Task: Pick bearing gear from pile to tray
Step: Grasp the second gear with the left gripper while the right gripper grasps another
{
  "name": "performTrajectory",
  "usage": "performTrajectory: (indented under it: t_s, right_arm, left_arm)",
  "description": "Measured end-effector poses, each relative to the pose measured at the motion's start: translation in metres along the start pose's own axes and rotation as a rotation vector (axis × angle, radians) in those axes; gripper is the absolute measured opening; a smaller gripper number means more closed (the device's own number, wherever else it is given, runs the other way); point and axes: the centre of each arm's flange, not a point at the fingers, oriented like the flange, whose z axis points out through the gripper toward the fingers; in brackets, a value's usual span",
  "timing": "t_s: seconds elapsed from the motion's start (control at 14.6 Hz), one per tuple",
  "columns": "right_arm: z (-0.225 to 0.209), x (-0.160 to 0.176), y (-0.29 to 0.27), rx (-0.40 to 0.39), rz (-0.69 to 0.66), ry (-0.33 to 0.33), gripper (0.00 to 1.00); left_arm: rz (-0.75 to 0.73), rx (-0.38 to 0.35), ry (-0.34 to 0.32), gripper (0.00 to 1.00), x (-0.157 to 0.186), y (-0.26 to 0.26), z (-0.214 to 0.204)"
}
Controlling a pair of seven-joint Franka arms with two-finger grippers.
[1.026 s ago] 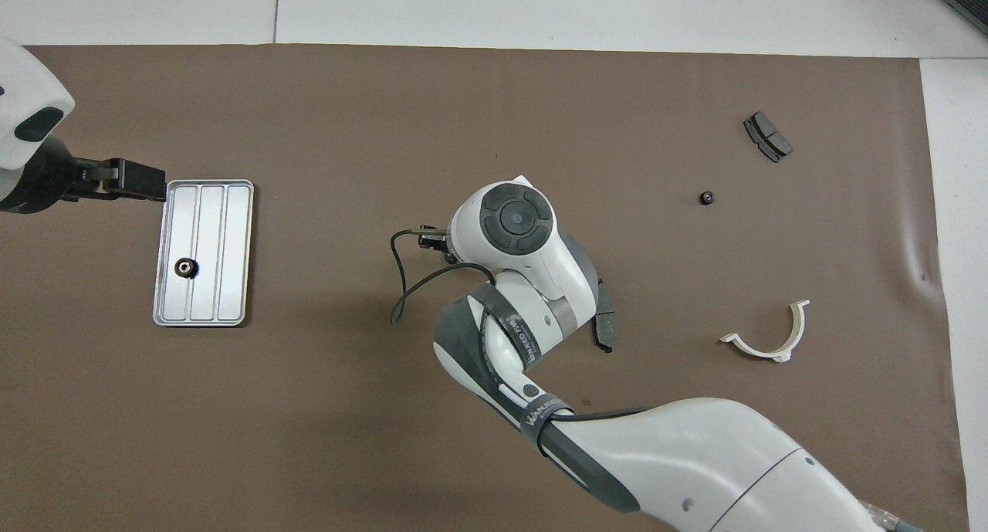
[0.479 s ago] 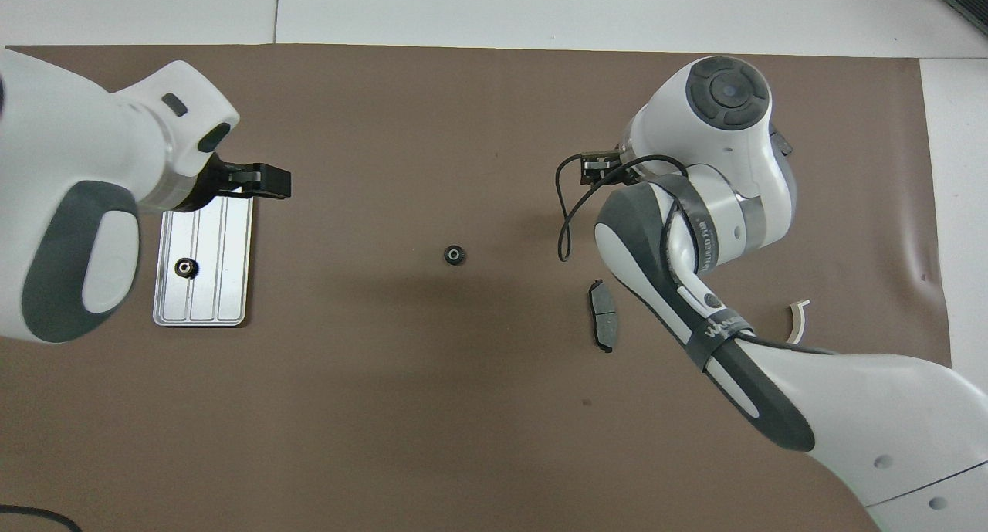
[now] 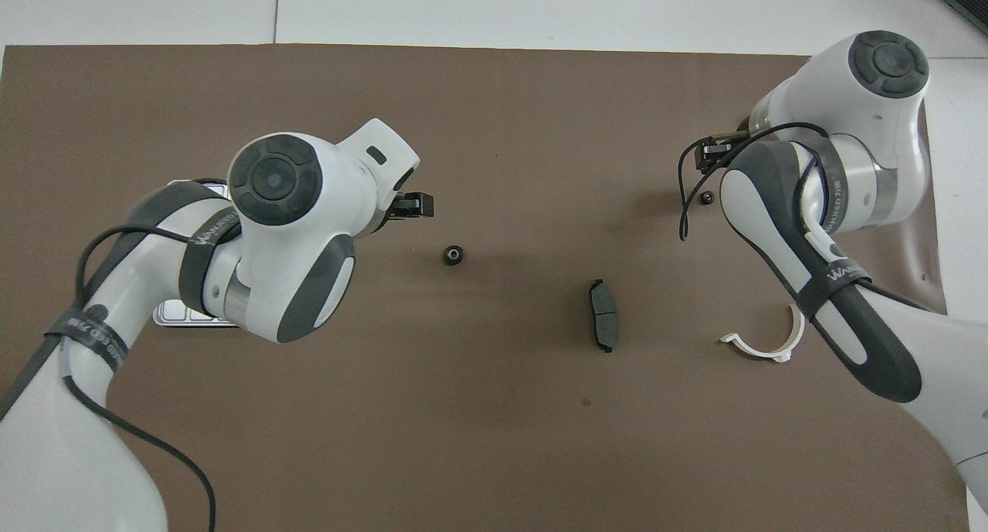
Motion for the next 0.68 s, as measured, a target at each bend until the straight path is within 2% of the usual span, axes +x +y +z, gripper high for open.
performTrajectory:
  t_s: [0.27, 0.41, 0.68]
  right_arm:
    - [0.031, -0.009, 0.033, 0.003, -0.027, -0.044, 0.58]
    - [0.048, -0.013, 0.031, 0.009, -0.031, -0.067, 0.56]
    - [0.057, -0.014, 0.02, 0.02, -0.043, -0.066, 0.54]
  left_arm:
    - [0.015, -0.011, -0.009, 1.0, -0.018, 0.04, 0.068]
    - [0.027, -0.008, -0.024, 1.0, -0.024, 0.047, 0.086]
    - [0.052, 0.0, -0.051, 1.0, -0.038, 0.059, 0.102]
